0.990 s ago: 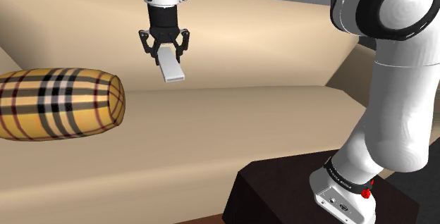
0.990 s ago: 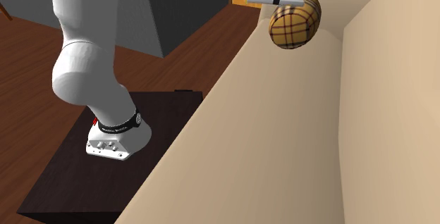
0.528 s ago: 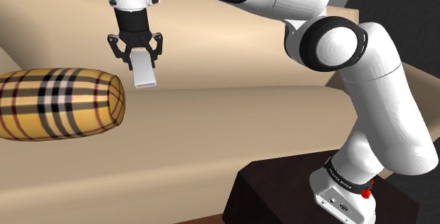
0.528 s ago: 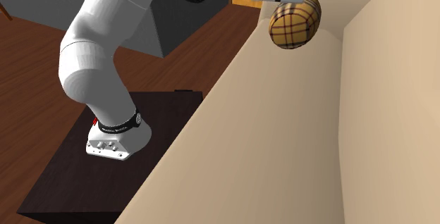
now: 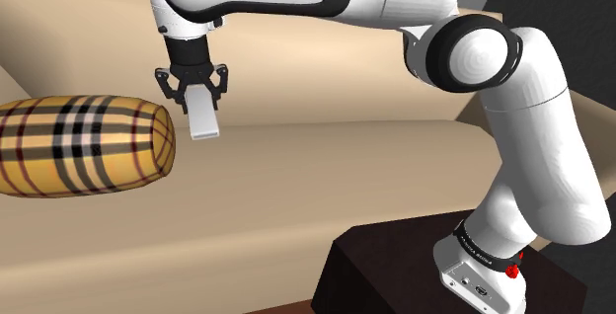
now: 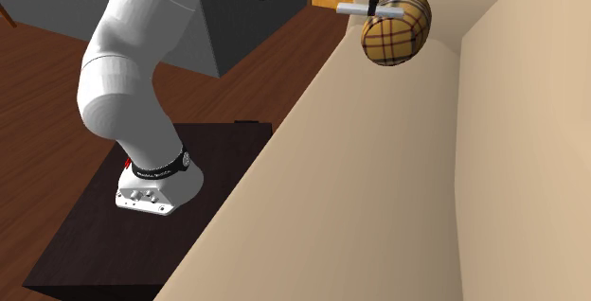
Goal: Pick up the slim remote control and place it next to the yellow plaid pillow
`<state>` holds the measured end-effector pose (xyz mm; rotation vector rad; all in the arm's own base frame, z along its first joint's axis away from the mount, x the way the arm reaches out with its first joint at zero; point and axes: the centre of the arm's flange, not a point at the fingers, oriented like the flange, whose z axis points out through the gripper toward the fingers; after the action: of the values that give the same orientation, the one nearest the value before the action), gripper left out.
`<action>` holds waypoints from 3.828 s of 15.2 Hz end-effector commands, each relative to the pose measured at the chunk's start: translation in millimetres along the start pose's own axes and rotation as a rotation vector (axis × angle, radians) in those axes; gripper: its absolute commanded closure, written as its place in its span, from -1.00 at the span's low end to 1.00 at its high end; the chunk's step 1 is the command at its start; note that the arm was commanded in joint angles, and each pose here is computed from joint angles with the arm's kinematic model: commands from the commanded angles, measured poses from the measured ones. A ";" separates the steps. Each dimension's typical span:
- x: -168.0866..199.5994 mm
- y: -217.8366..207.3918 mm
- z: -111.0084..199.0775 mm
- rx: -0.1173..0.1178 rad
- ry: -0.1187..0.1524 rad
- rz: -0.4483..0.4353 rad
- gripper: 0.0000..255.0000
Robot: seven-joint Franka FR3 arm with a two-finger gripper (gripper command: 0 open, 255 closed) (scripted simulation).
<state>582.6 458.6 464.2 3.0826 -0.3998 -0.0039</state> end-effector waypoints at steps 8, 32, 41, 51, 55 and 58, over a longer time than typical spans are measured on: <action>-1.1 -0.8 48.0 0.001 0.001 0.000 1.00; -1.3 -5.0 174.6 0.001 0.001 0.000 1.00; -1.4 -6.6 222.5 0.001 0.001 0.000 1.00; -1.5 -6.7 222.5 0.001 0.001 0.000 -1.00; -1.5 -6.7 222.5 0.001 0.001 0.000 -1.00; -1.4 -6.6 182.9 0.001 0.001 0.000 -1.00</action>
<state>580.4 457.7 269.7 3.0834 -0.4001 -0.0024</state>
